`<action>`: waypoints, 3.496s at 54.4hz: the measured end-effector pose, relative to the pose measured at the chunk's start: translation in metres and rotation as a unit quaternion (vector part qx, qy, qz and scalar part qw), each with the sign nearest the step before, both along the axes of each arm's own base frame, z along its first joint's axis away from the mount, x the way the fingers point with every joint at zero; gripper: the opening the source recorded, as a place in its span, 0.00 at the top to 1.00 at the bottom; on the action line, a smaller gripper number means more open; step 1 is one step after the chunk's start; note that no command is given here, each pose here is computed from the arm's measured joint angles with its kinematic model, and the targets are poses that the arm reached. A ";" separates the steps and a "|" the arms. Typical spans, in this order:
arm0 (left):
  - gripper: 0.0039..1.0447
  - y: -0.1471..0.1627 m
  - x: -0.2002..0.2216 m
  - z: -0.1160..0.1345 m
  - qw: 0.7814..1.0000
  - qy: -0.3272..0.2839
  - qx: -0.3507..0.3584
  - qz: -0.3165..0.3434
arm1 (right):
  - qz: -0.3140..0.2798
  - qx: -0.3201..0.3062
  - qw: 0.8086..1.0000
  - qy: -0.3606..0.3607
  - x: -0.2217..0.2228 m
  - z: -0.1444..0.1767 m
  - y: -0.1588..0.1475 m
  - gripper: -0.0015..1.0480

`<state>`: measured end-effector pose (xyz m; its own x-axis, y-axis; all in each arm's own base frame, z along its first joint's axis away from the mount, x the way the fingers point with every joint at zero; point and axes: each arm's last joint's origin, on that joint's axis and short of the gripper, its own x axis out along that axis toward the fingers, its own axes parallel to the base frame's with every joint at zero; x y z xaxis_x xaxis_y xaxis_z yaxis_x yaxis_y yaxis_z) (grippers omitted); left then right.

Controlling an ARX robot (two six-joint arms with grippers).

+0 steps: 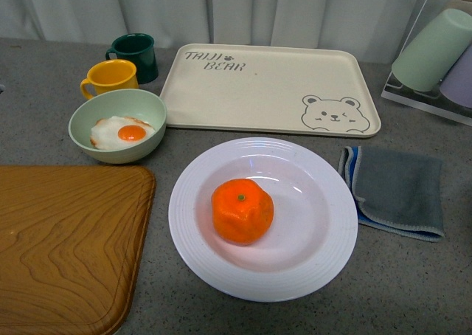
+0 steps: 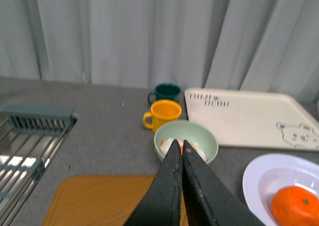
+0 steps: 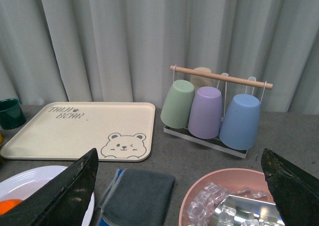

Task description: Place orange and plate with both arms

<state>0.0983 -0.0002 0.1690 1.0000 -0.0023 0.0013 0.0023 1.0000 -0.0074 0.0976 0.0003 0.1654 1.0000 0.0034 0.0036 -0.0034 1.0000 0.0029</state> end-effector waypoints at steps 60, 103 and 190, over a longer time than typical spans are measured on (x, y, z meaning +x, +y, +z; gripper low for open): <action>0.06 0.000 -0.002 0.001 1.000 -0.008 0.001 0.000 | 0.096 0.234 0.814 0.523 0.151 -0.090 0.075 0.09; 0.06 0.000 -0.002 0.001 1.000 -0.008 0.001 0.000 | 0.030 0.342 0.726 0.596 0.197 -0.128 0.105 0.42; 0.06 0.000 -0.002 0.001 1.000 -0.008 0.001 0.000 | 0.151 0.484 0.743 0.436 0.293 -0.086 0.105 0.96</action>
